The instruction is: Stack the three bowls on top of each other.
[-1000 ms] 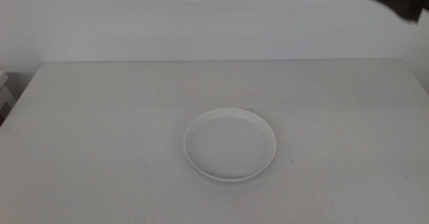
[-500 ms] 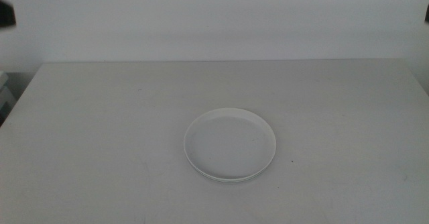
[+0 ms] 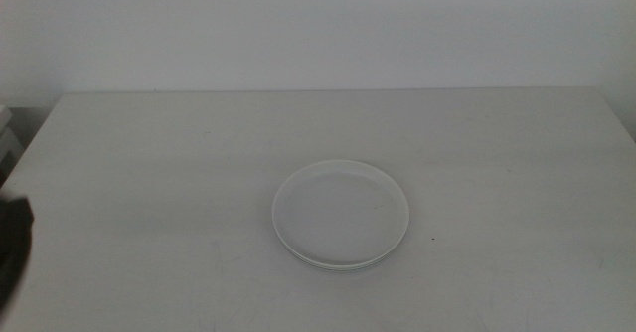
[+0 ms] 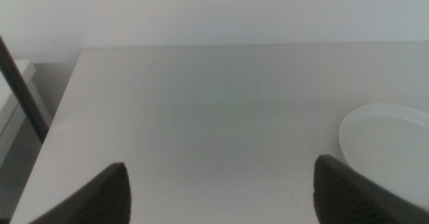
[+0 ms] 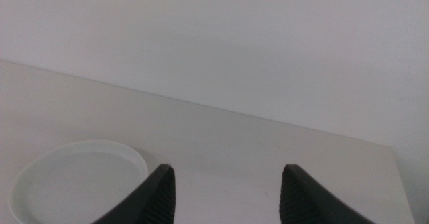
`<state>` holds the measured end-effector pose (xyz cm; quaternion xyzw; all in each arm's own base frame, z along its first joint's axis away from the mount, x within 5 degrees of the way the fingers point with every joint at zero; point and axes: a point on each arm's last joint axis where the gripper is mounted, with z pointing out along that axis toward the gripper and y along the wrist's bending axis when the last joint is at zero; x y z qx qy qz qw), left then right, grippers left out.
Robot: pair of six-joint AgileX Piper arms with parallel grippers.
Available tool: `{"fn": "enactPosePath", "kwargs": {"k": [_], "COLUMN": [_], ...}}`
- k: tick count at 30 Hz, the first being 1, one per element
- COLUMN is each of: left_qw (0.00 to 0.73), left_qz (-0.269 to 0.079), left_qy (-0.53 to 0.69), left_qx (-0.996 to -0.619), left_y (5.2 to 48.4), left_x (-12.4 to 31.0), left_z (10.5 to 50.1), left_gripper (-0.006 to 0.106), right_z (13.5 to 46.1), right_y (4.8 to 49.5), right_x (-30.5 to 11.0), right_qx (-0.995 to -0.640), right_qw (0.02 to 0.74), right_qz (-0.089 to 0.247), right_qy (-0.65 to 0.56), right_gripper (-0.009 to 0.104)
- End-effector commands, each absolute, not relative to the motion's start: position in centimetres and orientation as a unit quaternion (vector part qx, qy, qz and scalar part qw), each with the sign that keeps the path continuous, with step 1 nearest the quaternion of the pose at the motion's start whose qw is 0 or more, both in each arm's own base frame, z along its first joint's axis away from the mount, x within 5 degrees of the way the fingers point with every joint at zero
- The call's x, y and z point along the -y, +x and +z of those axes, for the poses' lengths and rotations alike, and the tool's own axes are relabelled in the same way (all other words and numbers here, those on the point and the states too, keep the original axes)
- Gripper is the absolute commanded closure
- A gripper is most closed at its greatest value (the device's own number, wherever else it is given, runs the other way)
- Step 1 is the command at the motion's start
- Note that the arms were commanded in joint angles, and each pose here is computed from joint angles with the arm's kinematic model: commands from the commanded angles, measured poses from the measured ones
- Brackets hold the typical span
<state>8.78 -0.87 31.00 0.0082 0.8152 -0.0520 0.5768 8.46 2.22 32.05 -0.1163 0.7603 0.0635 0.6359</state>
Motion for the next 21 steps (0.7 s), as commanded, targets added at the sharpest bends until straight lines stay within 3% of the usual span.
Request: {"fn": "enactPosePath", "kwargs": {"k": [1, 9, 16, 19, 21], "left_qw": [0.638, 0.685, 0.683, 0.676, 0.671], "left_qz": [-0.059, -0.06, -0.063, -0.06, -0.052], "left_qy": [-0.005, -0.01, -0.013, -0.012, -0.009], "left_qx": [-0.768, -0.726, -0.728, -0.734, -0.74], "left_y": [7.9, 6.6, 6.7, 6.8, 7.0], "left_x": [0.7, 0.6, 0.6, 0.6, 0.5], "left_z": [31.0, 30.1, 30.0, 29.3, 28.3], "left_gripper": [-0.004, -0.004, -0.004, -0.004, -0.004], "right_z": [32.0, 30.5, 30.5, 29.5, 28.4], "right_y": [7.5, 6.9, 6.9, 6.6, 6.3], "right_x": [-1.7, -1.3, -1.3, -1.2, -1.0], "right_qx": [-0.723, -0.696, -0.696, -0.695, -0.694], "right_qw": [0.683, 0.713, 0.713, 0.715, 0.715], "right_qz": [0.047, 0.046, 0.047, 0.037, 0.009], "right_qy": [-0.097, -0.063, -0.062, -0.066, -0.082], "right_gripper": [0.054, 0.054, 0.054, 0.054, 0.054]}}
